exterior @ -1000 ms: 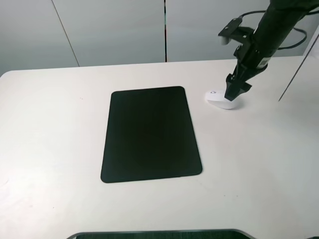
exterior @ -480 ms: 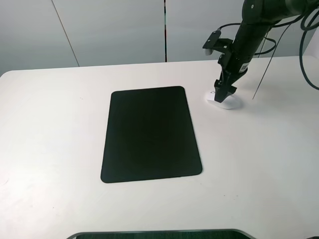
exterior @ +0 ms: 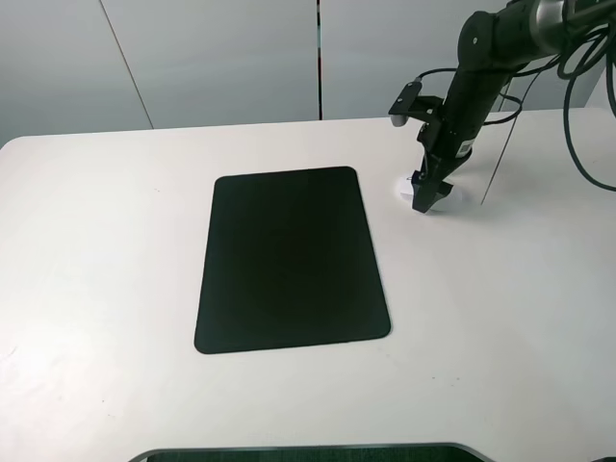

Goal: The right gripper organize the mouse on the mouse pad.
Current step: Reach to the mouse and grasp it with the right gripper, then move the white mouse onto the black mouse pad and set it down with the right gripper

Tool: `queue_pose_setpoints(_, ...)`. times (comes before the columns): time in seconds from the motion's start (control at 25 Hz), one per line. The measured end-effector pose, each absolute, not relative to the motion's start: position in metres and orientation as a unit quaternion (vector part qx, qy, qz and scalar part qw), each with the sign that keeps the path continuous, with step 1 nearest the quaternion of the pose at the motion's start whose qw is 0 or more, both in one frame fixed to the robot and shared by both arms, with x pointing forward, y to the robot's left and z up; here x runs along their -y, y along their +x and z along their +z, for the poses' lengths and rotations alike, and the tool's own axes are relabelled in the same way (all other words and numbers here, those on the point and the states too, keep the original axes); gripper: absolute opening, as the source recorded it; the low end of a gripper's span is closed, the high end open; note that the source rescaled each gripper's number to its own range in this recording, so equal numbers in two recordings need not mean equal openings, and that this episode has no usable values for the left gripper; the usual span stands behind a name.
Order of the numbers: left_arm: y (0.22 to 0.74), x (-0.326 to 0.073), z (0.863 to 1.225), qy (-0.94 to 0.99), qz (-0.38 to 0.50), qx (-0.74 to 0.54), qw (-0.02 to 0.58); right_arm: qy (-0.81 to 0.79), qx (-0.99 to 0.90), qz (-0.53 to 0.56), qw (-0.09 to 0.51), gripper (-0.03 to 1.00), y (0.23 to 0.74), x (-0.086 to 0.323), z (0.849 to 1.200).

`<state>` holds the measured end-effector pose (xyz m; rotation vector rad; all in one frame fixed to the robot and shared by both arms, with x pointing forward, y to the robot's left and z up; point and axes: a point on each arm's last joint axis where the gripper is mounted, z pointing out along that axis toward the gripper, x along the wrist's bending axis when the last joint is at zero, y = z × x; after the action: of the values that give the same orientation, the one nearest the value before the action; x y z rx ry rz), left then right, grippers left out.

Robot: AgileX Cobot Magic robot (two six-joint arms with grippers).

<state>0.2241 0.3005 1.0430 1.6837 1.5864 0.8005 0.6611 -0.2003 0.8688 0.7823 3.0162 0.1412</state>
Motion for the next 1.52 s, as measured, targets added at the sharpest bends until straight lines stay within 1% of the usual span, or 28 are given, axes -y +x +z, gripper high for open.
queue_pose_setpoints(0.32,0.2241,-0.3005,1.043,0.647,0.308,-0.609,0.34,0.252,-0.967,0.046,0.013,1.0,0.6621,0.2015,0.866)
queue_pose_setpoints(0.36,0.2241,-0.3005,1.043,0.647,0.308,-0.609,0.34,0.251,-0.967,0.046,0.013,0.96,0.6621,0.2015,0.866)
queue_pose_setpoints(0.4,0.2241,-0.3005,1.043,0.647,0.308,-0.609,0.34,0.25,-0.967,0.047,0.014,0.88,0.6622,0.2014,0.866)
queue_pose_setpoints(0.44,0.2241,-0.3005,1.043,0.647,0.308,-0.609,0.34,0.25,-0.967,0.047,0.014,0.72,0.6622,0.2014,0.866)
queue_pose_setpoints(0.48,0.2241,-0.3005,1.043,0.647,0.308,-0.609,0.34,0.249,-0.967,0.047,0.015,0.48,0.6624,0.2014,0.866)
queue_pose_setpoints(0.52,0.2241,-0.3005,1.043,0.647,0.308,-0.609,0.34,0.249,-0.967,0.047,0.015,0.13,0.6624,0.2014,0.866)
queue_pose_setpoints(0.56,0.2241,-0.3005,1.043,0.647,0.308,-0.609,0.34,0.249,-0.967,0.047,0.015,0.0,0.6624,0.2014,0.866)
queue_pose_setpoints(0.6,0.2241,-0.3005,1.043,0.647,0.308,-0.609,0.34,0.248,-0.967,0.047,0.015,0.03,0.6626,0.2013,0.866)
queue_pose_setpoints(1.52,0.2241,-0.3005,1.043,0.647,0.308,-0.609,0.34,0.246,-0.968,0.05,0.0,0.03,0.6616,0.1998,0.8639)
